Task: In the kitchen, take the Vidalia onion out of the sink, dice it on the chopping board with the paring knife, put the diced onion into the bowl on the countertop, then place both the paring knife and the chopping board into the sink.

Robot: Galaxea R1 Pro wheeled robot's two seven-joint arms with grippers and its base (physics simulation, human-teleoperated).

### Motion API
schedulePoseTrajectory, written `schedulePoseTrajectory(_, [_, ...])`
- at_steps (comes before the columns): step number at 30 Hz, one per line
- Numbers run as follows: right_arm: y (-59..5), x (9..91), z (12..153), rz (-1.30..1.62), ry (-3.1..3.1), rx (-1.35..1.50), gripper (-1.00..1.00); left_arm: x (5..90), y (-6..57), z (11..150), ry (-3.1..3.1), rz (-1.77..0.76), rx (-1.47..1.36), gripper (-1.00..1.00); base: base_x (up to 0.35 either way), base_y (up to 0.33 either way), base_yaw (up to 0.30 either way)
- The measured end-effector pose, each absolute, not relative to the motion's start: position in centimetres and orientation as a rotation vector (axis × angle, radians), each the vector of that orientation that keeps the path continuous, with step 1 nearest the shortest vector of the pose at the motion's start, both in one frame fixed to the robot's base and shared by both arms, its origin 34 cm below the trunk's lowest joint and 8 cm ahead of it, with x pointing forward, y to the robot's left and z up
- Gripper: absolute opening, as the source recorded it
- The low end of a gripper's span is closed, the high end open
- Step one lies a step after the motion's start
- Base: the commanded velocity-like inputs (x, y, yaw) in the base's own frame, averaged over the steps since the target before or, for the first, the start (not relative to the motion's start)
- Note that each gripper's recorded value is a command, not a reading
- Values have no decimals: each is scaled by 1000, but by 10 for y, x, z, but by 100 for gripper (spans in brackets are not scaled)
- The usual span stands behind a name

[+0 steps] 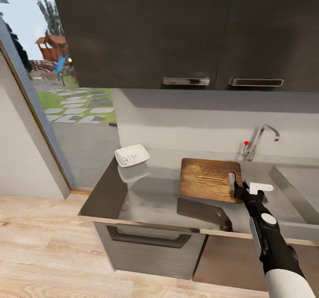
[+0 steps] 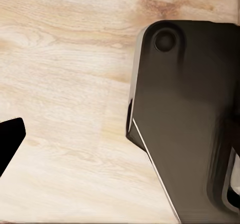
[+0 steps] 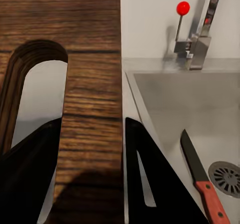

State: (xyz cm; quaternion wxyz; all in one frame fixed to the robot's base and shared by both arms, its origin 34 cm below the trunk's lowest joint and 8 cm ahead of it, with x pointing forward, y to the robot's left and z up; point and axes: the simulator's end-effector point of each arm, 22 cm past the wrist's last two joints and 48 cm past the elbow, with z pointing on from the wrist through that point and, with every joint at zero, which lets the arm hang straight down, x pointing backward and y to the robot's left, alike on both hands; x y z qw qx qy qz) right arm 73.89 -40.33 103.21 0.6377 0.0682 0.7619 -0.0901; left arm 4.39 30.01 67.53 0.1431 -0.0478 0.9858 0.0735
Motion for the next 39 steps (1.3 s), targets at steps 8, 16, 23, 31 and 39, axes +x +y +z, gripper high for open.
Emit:
schedulePoseTrajectory(8, [-404, 739, 1026, -207, 1748, 155, -100, 41, 300, 676, 2852, 213, -137, 100, 124, -186, 115])
schedulePoseTrajectory(16, [-403, 739, 1027, -207, 1746, 154, -100, 41, 300, 676, 2852, 213, -137, 100, -84, -258, -91])
schedulePoseTrajectory(23, [-403, 739, 1029, -206, 1742, 154, -100, 43, 300, 676, 2847, 213, -137, 100, -135, -225, -105])
schedulePoseTrajectory(31, [-444, 719, 1004, -356, 1829, 328, -100, 43, 301, 676, 2846, 214, -136, 100, -7, -12, -2])
schedulePoseTrajectory(39, [-482, 690, 987, -487, 1847, 576, -100, 42, 300, 676, 2849, 213, -137, 100, 0, 0, 0])
